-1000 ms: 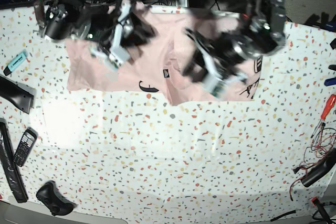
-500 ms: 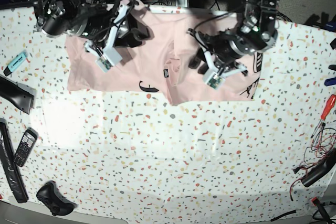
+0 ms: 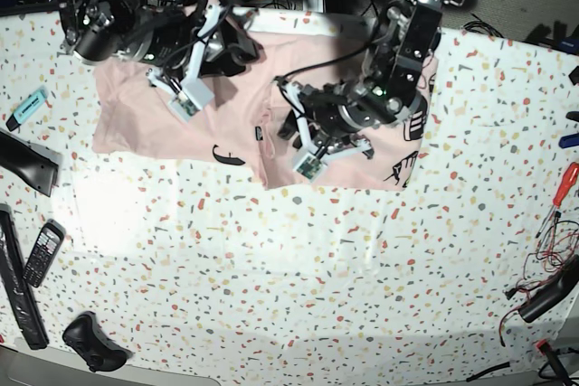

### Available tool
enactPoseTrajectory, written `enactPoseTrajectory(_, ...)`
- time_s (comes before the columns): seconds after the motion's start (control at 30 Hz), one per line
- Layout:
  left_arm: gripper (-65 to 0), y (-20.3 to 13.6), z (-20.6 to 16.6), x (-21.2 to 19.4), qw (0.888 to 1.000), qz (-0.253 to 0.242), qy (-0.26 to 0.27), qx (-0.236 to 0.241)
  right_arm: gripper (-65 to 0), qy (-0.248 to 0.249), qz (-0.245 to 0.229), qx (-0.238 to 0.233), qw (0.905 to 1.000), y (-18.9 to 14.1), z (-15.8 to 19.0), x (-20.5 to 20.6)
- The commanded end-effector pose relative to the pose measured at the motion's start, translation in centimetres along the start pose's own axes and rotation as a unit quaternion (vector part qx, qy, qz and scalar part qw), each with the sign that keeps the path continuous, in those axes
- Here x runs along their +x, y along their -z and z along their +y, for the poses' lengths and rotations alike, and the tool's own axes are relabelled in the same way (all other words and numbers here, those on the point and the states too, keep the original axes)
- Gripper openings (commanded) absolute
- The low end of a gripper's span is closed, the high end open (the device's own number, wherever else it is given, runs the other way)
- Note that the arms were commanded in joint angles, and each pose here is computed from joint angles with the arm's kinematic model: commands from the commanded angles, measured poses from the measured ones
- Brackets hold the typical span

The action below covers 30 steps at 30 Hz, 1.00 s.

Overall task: Fold the T-shirt properly
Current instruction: 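Release the folded hem with the left gripper and pull it back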

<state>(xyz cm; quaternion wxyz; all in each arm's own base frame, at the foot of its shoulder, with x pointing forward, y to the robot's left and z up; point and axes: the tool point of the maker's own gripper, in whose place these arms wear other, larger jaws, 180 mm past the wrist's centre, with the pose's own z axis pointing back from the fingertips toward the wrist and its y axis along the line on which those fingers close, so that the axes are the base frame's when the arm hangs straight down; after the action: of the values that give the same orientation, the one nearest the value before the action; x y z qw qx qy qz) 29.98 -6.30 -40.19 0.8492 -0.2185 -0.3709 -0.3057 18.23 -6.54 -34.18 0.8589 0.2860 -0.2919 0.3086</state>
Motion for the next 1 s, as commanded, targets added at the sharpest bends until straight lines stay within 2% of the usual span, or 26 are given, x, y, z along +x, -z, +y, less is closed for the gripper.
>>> enactPoseTrajectory(0.0, -49.9, -0.3, 0.1, 2.2, 1.000, -0.030, 0.005, 0.003, -48.6, -0.007, -0.028, 0.009, 0.9995, -0.4, 0.4, 1.4)
enactPoseTrajectory(0.17, -49.9, -2.6, 0.1, 6.3, 0.996, -0.089, 0.030, 0.012, -48.5, 0.010, -0.058, 0.022, 0.9980, -0.9, 0.4, 2.5)
enactPoseTrajectory(0.3, -49.9, -5.9, 0.0, 10.0, 0.987, -0.153, 0.045, 0.010, -48.5, 0.017, -0.064, -0.016, 0.9977, -2.4, -1.8, 2.7)
enactPoseTrajectory(0.37, -49.9, -6.8, 0.9, 10.4, 0.986, -0.153, 0.053, 0.033, -48.5, 0.022, -0.068, -0.045, 0.9964, -3.5, -3.4, 2.7)
enactPoseTrajectory(0.4, -49.9, -7.0, 1.4, 10.3, 0.986, -0.151, 0.055, 0.040, -48.3, 0.025, -0.069, -0.061, 0.9954, -4.1, -4.3, 2.7)
enactPoseTrajectory(0.5, -49.9, -7.6, 3.5, 9.5, 0.986, -0.145, 0.041, 0.065, -40.4, 0.036, -0.072, -0.109, 0.9909, -6.3, -6.7, 2.5)
enactPoseTrajectory(0.6, -49.9, -9.0, 6.3, 8.9, 0.984, -0.152, 0.006, 0.094, -35.3, 0.051, -0.070, -0.154, 0.9842, -8.4, -9.3, 2.0)
enactPoseTrajectory(0.77, -49.9, -12.2, 11.3, 6.6, 0.973, -0.167, -0.059, 0.149, -35.2, 0.106, -0.050, -0.203, 0.9720, -10.9, -13.7, 0.1)
enactPoseTrajectory(0.83, -49.9, -13.4, 12.6, 5.2, 0.971, -0.166, -0.069, 0.160, -35.2, 0.126, -0.059, -0.202, 0.9695, -11.6, -14.7, -0.3)
enactPoseTrajectory(0.97, -49.9, -16.1, 15.2, 1.7, 0.964, -0.150, -0.095, 0.199, -35.2, 0.150, -0.030, -0.213, 0.9650, -12.7, -16.7, -2.4)
